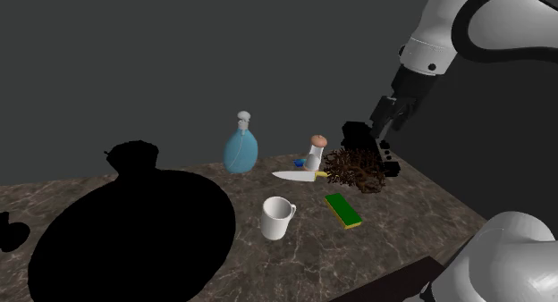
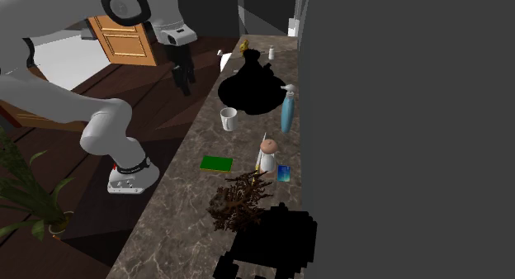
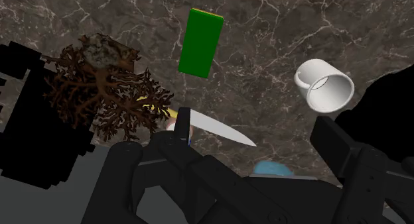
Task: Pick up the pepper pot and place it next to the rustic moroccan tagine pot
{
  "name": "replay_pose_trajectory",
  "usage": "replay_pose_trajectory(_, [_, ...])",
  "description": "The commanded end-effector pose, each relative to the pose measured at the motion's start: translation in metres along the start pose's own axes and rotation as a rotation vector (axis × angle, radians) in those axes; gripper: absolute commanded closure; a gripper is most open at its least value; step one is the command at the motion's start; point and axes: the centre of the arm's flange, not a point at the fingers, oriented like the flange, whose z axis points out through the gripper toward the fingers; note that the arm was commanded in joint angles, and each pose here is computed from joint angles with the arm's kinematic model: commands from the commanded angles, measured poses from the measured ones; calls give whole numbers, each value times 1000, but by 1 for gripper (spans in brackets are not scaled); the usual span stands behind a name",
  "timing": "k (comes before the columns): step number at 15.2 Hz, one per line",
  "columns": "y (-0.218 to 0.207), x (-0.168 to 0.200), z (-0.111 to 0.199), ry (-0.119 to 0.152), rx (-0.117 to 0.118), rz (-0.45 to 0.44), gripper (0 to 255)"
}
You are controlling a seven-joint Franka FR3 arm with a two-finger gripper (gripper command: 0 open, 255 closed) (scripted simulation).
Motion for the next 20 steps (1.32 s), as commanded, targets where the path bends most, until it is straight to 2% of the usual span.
replay_pose_trajectory(1, [0,0,0,0,0,0,0])
replay_pose_trajectory(20, [40,193,154,-15,-116,72,0])
